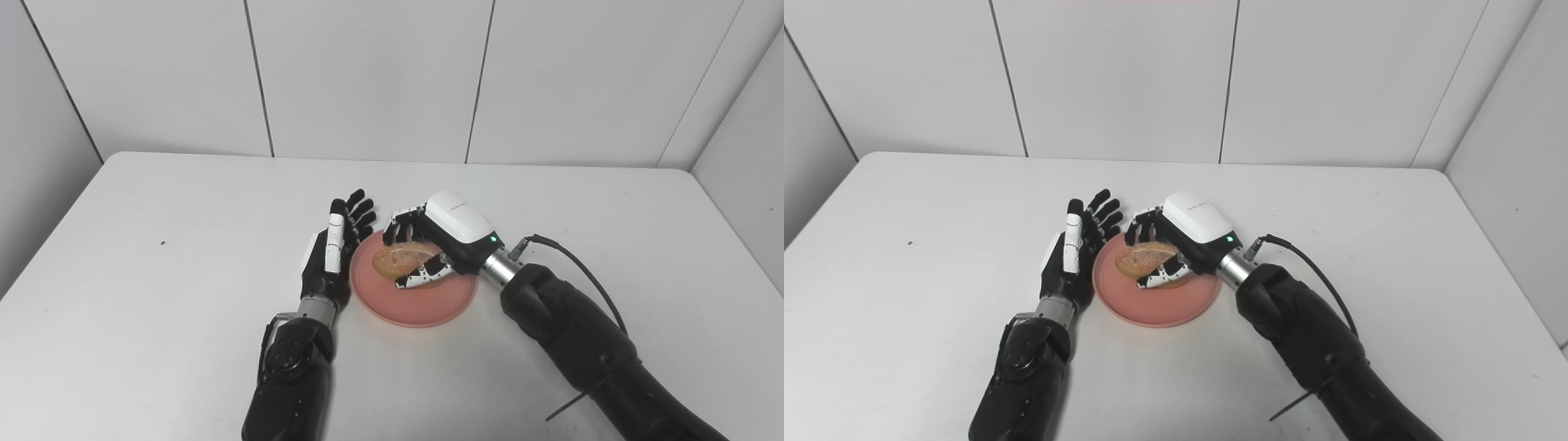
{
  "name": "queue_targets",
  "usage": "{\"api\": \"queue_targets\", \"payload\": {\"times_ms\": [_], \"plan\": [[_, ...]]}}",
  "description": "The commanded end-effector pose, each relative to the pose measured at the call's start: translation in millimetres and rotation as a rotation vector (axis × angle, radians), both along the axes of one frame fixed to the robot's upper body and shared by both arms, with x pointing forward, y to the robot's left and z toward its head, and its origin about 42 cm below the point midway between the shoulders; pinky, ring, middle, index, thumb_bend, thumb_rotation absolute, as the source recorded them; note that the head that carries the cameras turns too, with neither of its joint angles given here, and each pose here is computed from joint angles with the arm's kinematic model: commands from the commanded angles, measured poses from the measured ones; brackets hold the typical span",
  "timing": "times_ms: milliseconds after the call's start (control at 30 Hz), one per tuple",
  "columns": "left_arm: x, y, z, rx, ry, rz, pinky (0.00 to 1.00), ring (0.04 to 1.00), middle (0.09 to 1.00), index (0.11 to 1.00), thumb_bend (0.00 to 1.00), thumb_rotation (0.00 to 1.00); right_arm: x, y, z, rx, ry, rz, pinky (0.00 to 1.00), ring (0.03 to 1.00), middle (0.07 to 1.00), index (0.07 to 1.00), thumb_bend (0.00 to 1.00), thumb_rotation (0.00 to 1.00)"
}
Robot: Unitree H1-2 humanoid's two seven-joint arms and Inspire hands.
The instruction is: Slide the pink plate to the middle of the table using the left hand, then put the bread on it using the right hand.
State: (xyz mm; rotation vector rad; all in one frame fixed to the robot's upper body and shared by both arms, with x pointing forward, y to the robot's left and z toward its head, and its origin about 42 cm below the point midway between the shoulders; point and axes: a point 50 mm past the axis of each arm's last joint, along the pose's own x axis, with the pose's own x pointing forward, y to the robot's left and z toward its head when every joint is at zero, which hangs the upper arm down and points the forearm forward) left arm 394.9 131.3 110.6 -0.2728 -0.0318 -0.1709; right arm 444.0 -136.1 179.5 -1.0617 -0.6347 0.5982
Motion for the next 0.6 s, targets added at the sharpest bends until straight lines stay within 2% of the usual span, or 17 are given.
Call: {"api": "queue_targets", "payload": {"times_ms": [0, 167, 300, 333, 467, 500, 533, 567], "plan": [[-0.8, -3.7, -2.3, 0.0, -0.009, 0.007, 0.95, 0.921, 0.921, 0.89, 0.76, 1.0, 9.7, 8.5, 27.1, 0.031, -0.079, 0.045, 0.29, 0.325, 0.398, 0.505, 0.51, 0.0], [-1.1, -3.3, -1.9, -0.003, -0.005, 0.02, 0.97, 0.92, 0.917, 0.881, 0.77, 1.0, 10.3, 9.5, 20.5, 0.018, -0.061, 0.043, 0.3, 0.342, 0.399, 0.508, 0.51, 0.0], [-1.0, -2.7, -1.4, 0.001, -0.004, 0.024, 0.99, 0.928, 0.919, 0.881, 0.78, 1.0, 10.7, 8.6, 15.4, -0.007, -0.079, 0.043, 0.34, 0.364, 0.406, 0.516, 0.51, 0.0], [-1.0, -2.5, -1.4, 0.001, -0.003, 0.025, 0.99, 0.93, 0.919, 0.882, 0.78, 1.0, 10.4, 8.2, 14.6, -0.007, -0.083, 0.042, 0.4, 0.446, 0.441, 0.513, 0.52, 0.0], [-0.9, -2.1, -1.1, -0.011, -0.005, 0.023, 1.0, 0.936, 0.924, 0.885, 0.78, 1.0, 8.8, 5.9, 12.6, -0.009, -0.09, 0.046, 0.53, 0.58, 0.483, 0.513, 0.51, 0.0], [-0.8, -1.9, -1.0, -0.011, -0.006, 0.021, 1.0, 0.937, 0.926, 0.886, 0.77, 1.0, 8.2, 5.4, 12.8, -0.01, -0.093, 0.047, 0.58, 0.638, 0.625, 0.504, 0.5, 0.1], [-0.7, -1.7, -0.9, -0.012, -0.007, 0.02, 1.0, 0.938, 0.929, 0.888, 0.77, 1.0, 7.7, 4.7, 13.1, -0.01, -0.092, 0.046, 0.61, 0.68, 0.69, 0.501, 0.5, 0.13], [-0.5, -1.6, -0.8, -0.013, -0.008, 0.019, 1.0, 0.938, 0.931, 0.889, 0.77, 1.0, 7.1, 4.1, 13.4, -0.012, -0.089, 0.045, 0.63, 0.697, 0.712, 0.501, 0.5, 0.14]]}}
